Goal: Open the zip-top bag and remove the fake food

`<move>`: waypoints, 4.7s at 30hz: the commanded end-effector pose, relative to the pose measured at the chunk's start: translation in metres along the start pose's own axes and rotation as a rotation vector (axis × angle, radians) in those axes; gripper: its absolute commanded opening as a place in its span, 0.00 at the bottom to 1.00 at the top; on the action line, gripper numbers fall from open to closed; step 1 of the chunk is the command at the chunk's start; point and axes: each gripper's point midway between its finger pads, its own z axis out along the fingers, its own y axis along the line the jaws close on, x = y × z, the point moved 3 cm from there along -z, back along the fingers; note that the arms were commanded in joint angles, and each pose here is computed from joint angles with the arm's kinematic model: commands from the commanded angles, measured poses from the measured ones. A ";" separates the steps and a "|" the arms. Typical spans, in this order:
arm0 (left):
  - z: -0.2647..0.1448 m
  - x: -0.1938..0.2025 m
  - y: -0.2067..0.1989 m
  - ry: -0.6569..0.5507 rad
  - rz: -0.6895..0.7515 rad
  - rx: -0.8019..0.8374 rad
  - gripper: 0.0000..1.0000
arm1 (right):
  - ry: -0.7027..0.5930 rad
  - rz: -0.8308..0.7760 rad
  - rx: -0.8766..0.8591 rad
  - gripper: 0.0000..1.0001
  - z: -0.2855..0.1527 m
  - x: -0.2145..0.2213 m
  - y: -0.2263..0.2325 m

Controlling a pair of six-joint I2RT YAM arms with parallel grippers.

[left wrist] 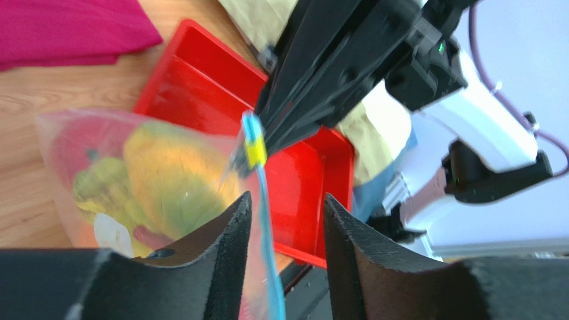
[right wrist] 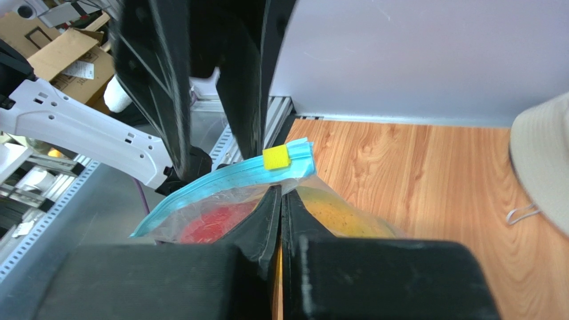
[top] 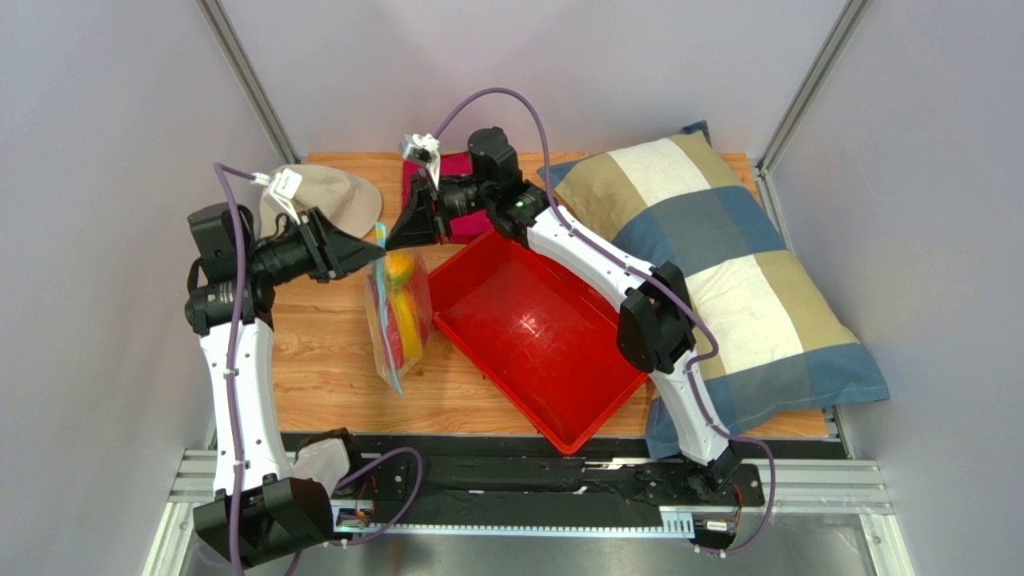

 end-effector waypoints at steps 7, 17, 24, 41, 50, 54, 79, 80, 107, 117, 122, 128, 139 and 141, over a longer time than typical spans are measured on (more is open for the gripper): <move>0.000 -0.028 0.008 -0.127 -0.001 -0.153 0.46 | -0.017 0.004 0.057 0.00 0.011 -0.016 0.020; 0.006 -0.021 0.024 -0.092 -0.051 -0.174 0.45 | -0.018 0.009 0.065 0.00 0.011 -0.015 0.022; 0.010 -0.015 0.019 -0.060 -0.051 -0.116 0.29 | -0.029 0.034 0.068 0.00 0.013 -0.015 0.019; 0.012 0.000 0.019 -0.039 -0.065 -0.108 0.00 | -0.102 0.246 0.216 0.00 0.015 -0.010 -0.004; 0.009 0.023 0.026 -0.023 -0.108 -0.148 0.00 | -0.239 0.399 0.386 0.00 0.010 -0.012 -0.036; 0.007 0.031 0.031 -0.015 -0.119 -0.183 0.00 | -0.270 0.445 0.397 0.00 0.004 -0.020 -0.047; -0.012 0.017 0.045 0.014 0.090 -0.386 0.00 | -0.340 0.567 0.141 0.00 -0.005 -0.053 -0.007; -0.009 0.019 0.040 0.025 0.083 -0.334 0.00 | -0.346 0.572 0.148 0.00 -0.004 -0.051 -0.010; -0.008 0.092 0.018 0.018 -0.212 -0.205 0.00 | -0.575 0.662 0.460 0.00 -0.006 -0.044 -0.102; -0.021 0.109 -0.012 0.058 -0.008 -0.150 0.00 | -0.608 0.704 0.546 0.00 0.007 -0.023 -0.132; -0.018 0.122 -0.017 0.096 -0.026 -0.074 0.00 | -0.613 0.727 0.577 0.00 0.013 -0.012 -0.136; -0.018 0.132 -0.021 0.140 -0.032 -0.051 0.00 | -0.633 0.742 0.602 0.00 0.009 -0.007 -0.144; -0.019 0.113 0.020 -0.003 -0.194 -0.394 0.00 | -0.223 0.683 0.794 0.55 -0.023 0.017 -0.092; -0.017 0.108 0.018 -0.027 -0.209 -0.382 0.00 | -0.119 0.689 0.846 0.66 -0.033 0.031 -0.077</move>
